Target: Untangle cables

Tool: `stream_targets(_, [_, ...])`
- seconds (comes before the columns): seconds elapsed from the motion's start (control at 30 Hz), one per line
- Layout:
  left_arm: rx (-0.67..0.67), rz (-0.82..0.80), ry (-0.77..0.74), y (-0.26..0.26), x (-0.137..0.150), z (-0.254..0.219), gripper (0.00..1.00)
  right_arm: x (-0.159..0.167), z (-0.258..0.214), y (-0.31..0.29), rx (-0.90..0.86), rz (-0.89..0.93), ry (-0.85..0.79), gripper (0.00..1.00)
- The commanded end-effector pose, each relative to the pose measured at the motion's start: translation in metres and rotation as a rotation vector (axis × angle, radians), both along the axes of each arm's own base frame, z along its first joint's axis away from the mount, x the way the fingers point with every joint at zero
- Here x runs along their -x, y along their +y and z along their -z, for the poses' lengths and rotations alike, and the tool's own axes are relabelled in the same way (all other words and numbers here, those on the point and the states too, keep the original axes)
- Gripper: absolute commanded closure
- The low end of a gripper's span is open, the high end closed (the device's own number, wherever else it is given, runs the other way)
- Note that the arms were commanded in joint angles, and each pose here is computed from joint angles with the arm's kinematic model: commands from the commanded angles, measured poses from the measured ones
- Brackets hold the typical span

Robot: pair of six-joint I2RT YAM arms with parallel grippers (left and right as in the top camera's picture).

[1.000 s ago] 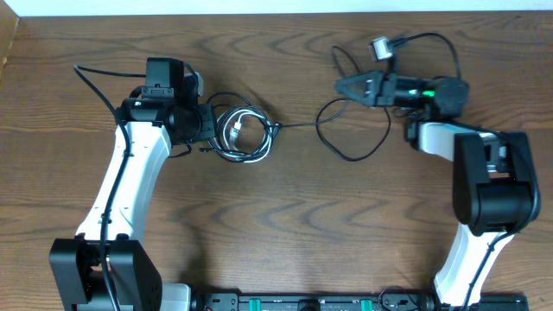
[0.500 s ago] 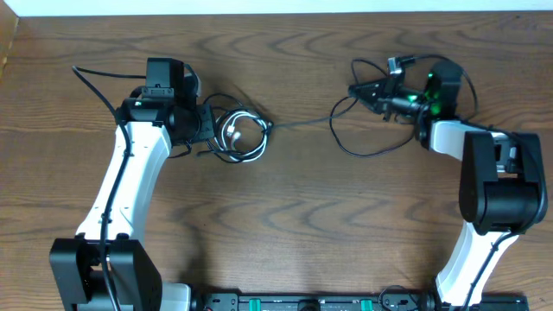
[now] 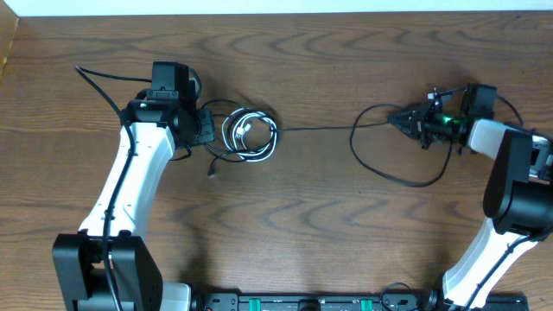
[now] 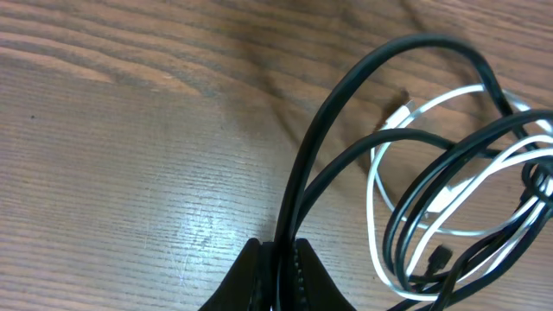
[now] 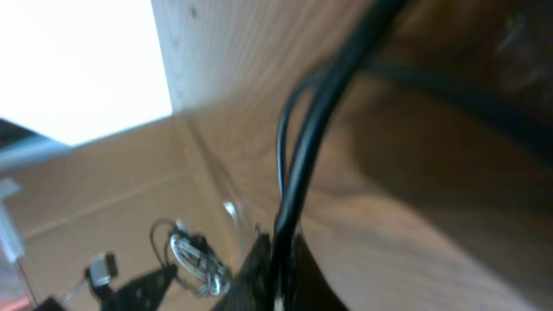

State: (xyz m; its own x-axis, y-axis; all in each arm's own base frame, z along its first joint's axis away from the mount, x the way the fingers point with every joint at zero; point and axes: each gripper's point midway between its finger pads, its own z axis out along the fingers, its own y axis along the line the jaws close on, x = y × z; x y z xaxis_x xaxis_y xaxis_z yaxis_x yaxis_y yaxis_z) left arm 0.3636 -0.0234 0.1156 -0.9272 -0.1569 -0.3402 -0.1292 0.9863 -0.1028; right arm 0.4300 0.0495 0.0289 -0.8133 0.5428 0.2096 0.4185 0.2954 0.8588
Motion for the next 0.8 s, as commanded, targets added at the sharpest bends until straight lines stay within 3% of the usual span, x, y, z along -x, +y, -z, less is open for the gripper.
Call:
stream_targets(0.0, [-0.07,-0.054,0.024,0.019,0.001,0.009,0.92,-0.022,-0.032,-0.027,0.24,-0.071,-0.149,0.98])
stream_targets(0.27, [-0.073,-0.052,0.057,0.019,-0.002,0.025,0.92,-0.021,-0.144,-0.027,0.476,-0.345,-0.351,0.99])
stream_targets(0.4, [-0.076,-0.05,0.12,0.019,-0.001,0.048,0.92,-0.014,-0.198,-0.018,0.469,-0.397,-0.508,0.99])
stream_targets(0.6, [-0.025,-0.052,0.197,0.01,0.004,0.073,0.92,-0.005,-0.229,-0.009,0.456,-0.395,-0.588,0.99])
stream_targets(0.77, [0.141,-0.002,0.133,-0.02,-0.011,0.048,0.55,0.0,-0.242,0.013,0.402,-0.478,-0.724,0.99])
